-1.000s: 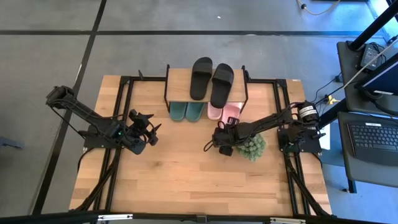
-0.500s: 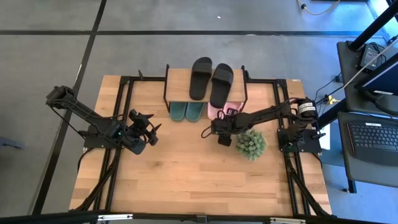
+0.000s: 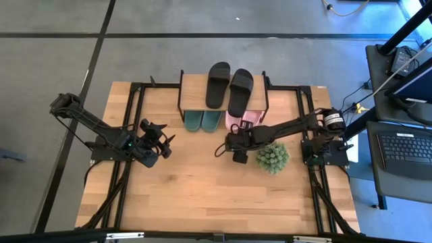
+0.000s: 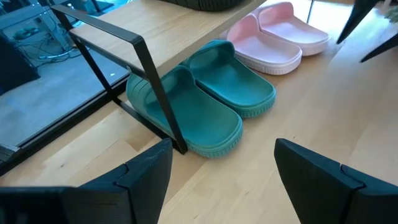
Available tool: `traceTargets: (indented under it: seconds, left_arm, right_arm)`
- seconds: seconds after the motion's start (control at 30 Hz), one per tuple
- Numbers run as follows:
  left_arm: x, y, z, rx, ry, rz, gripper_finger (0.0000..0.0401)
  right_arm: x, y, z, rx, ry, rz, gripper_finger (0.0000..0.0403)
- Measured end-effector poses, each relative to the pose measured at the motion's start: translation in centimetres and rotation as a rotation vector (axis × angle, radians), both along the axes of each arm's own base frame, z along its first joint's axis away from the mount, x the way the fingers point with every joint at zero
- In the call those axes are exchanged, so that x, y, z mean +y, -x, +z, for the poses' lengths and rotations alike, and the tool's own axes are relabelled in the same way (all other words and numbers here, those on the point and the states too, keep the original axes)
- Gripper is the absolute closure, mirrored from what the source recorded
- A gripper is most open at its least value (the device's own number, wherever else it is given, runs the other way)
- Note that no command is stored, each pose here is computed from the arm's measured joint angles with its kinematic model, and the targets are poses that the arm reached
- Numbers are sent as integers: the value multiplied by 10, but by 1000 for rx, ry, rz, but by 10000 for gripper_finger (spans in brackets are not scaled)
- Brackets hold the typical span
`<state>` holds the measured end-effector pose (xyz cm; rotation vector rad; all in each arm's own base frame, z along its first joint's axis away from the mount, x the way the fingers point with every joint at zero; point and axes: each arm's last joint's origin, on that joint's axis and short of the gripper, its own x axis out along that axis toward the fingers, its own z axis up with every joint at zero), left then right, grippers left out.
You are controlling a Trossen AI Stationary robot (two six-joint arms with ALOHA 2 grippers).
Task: Pick and place slides into the shelf
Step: Return to Home Position
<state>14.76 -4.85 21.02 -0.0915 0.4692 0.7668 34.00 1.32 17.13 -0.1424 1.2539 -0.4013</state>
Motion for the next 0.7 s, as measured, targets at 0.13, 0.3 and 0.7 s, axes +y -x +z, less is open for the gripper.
traceTargets:
  seconds: [0.13,0.3,0.7]
  left_arm:
    - [0,-1,1,-11,6,0,128]
    - [-1,-3,3,-48,-2,12,128]
    - [6,-8,21,-104,-82,-12,128]
  right_arm:
    - [18,-10,25,-48,3,71,195]
    - [30,1,70,-178,11,177,195]
    - [5,111,147,-722,110,151,195]
